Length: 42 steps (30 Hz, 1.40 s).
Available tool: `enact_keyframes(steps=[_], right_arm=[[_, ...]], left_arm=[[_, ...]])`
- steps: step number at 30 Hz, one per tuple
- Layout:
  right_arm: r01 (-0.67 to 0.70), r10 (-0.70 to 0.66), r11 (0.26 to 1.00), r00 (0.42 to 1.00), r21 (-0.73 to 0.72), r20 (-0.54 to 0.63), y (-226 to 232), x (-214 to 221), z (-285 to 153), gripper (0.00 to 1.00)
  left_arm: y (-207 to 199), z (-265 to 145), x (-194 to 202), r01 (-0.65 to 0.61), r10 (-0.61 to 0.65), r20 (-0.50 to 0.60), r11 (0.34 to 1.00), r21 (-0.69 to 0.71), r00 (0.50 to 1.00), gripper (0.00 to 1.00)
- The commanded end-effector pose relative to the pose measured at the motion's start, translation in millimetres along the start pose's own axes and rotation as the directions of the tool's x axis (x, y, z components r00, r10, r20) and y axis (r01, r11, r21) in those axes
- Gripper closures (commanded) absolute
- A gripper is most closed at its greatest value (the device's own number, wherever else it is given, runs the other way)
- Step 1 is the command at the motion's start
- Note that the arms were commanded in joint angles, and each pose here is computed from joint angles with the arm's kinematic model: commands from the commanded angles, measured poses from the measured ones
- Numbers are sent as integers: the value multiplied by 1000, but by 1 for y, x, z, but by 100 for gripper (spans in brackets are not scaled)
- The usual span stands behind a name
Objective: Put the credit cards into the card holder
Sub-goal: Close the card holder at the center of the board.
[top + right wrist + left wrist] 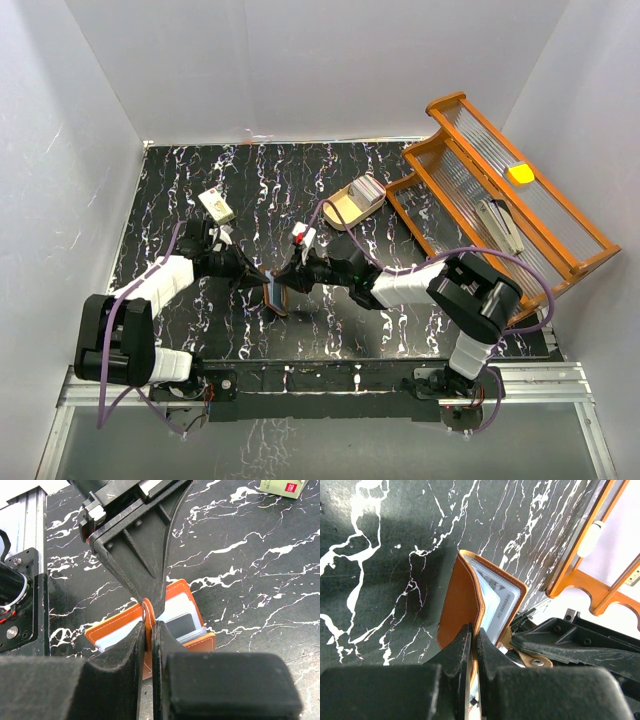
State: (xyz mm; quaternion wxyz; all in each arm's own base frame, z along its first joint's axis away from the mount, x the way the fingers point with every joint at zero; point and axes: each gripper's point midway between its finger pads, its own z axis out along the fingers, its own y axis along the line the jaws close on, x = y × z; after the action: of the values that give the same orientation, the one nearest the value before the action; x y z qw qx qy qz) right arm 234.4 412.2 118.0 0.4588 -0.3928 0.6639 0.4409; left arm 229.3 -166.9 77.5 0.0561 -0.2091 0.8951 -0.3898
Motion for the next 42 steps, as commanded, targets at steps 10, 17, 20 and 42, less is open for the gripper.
enact_keyframes(steps=[10, 17, 20, 42], right_arm=[[-40, 40, 999, 999, -2, 23, -7, 8, 5, 100], [-60, 62, 997, 998, -41, 31, -1, 11, 7, 100], [-67, 69, 997, 997, -39, 32, -1, 16, 6, 100], [-85, 86, 995, 996, -46, 21, -2, 34, 6, 100]], left_arm=[[-27, -14, 16, 35, -29, -50, 991, 126, 998, 100], [-11, -26, 7, -5, 6, 20, 999, -47, 1000, 100], [-11, -29, 5, -2, 4, 40, 998, -59, 999, 100], [-14, -3, 17, 51, -48, -41, 996, 67, 998, 78]])
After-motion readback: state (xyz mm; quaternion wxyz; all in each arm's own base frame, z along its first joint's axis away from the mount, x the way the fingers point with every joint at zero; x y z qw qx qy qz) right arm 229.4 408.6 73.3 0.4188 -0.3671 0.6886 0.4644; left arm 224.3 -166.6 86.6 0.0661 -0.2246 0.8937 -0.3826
